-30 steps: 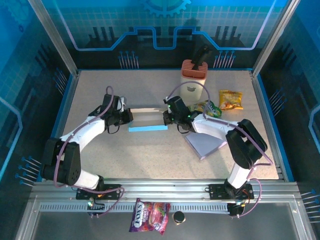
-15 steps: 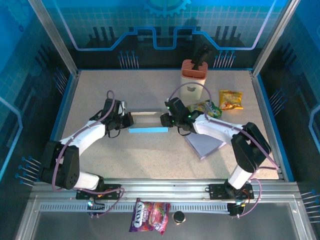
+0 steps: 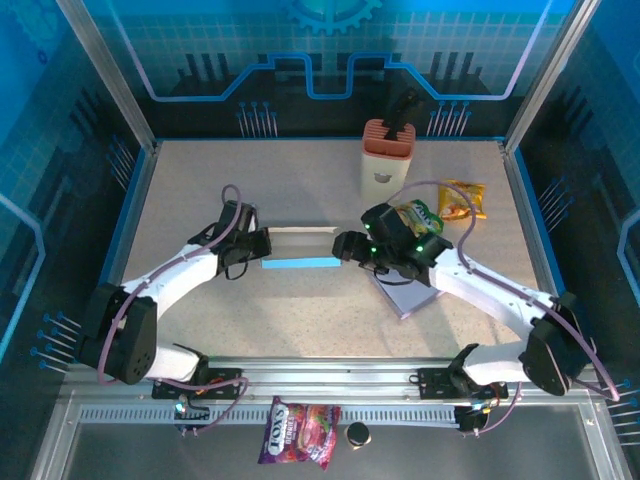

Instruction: Fold the paper box

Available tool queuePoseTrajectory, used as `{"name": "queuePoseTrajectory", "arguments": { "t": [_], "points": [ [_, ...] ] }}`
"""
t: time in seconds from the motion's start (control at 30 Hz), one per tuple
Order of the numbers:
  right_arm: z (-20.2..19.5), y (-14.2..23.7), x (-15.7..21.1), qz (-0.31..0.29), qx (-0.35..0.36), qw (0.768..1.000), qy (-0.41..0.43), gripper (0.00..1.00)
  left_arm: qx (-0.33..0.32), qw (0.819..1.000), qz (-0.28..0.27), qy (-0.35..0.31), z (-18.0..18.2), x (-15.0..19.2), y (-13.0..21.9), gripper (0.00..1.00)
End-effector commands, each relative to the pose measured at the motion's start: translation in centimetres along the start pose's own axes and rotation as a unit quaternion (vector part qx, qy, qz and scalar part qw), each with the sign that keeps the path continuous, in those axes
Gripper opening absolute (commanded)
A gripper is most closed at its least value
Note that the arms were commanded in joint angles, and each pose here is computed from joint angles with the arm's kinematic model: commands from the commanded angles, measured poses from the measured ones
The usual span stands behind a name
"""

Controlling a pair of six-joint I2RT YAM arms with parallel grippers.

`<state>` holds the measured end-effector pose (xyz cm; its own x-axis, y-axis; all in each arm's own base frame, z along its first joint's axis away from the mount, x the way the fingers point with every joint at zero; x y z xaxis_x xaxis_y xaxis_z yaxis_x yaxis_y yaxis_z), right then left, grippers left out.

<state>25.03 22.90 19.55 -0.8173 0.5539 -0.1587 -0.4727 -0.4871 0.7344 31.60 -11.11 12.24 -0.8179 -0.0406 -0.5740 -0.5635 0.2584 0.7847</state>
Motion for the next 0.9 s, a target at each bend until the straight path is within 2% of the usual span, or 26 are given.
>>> {"name": "queuePoseTrajectory", "arguments": {
  "t": [0.0, 0.1, 0.27, 0.43, 0.63, 0.87],
  "points": [
    [1.5, 1.9, 0.5, -0.022, -0.055, 0.984, -0.166, 0.7, -0.016, 1.0, 0.01, 0.009, 0.1, 1.3, 0.5, 0.0],
    [3.4, 2.1, 0.5, -0.06, -0.103, 0.956, -0.268, 0.7, -0.021, 1.0, 0.006, 0.009, -0.1, 1.6, 0.6, 0.0],
    [6.5, -0.3, -0.1, -0.049, -0.131, 0.922, -0.36, 0.69, -0.023, 1.0, -0.002, 0.008, -0.5, 2.1, 0.8, 0.0],
    [7.4, -3.6, 0.7, -0.011, -0.101, 0.91, -0.403, 0.63, -0.022, 1.0, -0.003, 0.007, -0.7, 2.4, 0.8, 0.0],
    [7.5, -5.2, 0.8, -0.008, -0.078, 0.903, -0.422, 0.54, -0.021, 1.0, -0.006, 0.008, -1.0, 2.6, 0.8, 0.0],
    [6.2, -7.0, 0.8, 0.006, -0.055, 0.895, -0.443, 0.37, -0.02, 1.0, -0.006, 0.004, -1.1, 2.5, 0.6, 0.0]
  ]
}}
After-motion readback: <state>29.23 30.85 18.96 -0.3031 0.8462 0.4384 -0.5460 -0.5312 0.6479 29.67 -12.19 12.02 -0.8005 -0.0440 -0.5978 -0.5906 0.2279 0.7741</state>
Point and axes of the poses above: each hand's point on the last joint's axis, 136 mm out from that joint toward the fingers, its own y axis back along the fingers, its own z axis along the line the jaws close on, x = y × z, the point moved 4 cm from there along y, back along the fingers, and after that the axes turned 15 degrees about -y, right-handed, at the moved point
